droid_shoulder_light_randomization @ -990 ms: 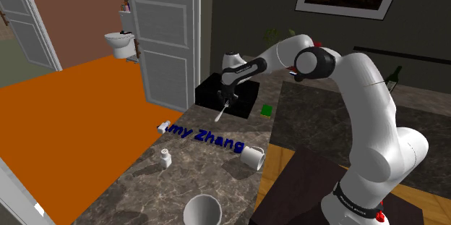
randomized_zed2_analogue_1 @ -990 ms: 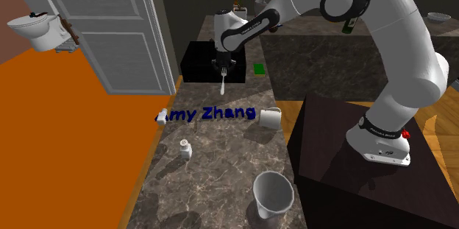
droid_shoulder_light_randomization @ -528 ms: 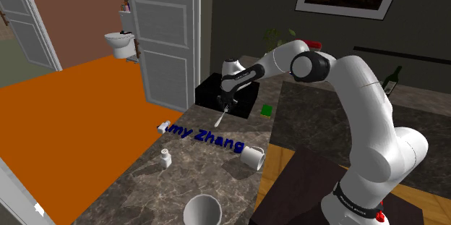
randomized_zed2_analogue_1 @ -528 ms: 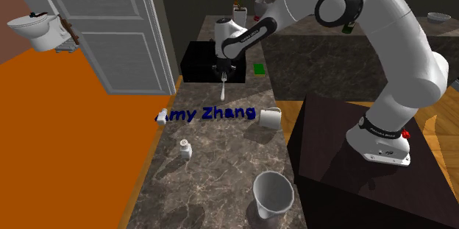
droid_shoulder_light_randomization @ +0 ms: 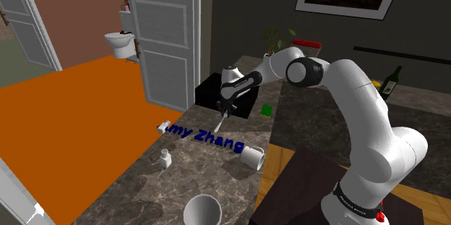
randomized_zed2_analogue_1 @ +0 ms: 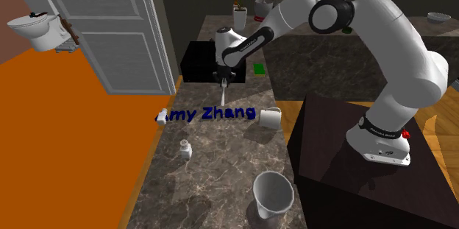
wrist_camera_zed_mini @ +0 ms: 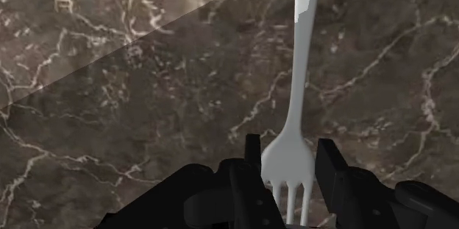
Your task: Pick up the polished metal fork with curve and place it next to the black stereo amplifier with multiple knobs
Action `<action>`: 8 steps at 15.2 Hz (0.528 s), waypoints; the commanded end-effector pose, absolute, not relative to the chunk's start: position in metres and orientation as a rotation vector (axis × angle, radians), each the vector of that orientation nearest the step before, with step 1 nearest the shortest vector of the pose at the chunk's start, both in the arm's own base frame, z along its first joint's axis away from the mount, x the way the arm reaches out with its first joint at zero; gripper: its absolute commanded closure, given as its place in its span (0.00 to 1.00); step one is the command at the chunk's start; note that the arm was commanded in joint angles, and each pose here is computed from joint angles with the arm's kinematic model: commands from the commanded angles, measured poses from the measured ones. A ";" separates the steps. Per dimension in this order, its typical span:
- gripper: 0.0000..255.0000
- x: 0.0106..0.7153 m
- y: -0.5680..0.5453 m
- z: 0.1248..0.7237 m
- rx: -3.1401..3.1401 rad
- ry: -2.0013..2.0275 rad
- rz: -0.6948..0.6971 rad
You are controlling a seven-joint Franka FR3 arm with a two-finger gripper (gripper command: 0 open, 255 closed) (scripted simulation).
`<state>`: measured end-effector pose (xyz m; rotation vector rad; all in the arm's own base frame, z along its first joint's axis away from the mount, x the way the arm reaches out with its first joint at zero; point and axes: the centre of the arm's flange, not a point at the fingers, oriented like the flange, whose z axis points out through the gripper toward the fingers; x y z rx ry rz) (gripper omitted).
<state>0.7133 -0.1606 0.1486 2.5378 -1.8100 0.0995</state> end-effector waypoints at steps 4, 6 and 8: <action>1.00 0.713 -0.160 0.122 2.538 -1.810 0.100; 1.00 0.713 -0.160 0.112 2.538 -1.810 0.100; 1.00 0.713 -0.160 0.104 2.538 -1.810 0.100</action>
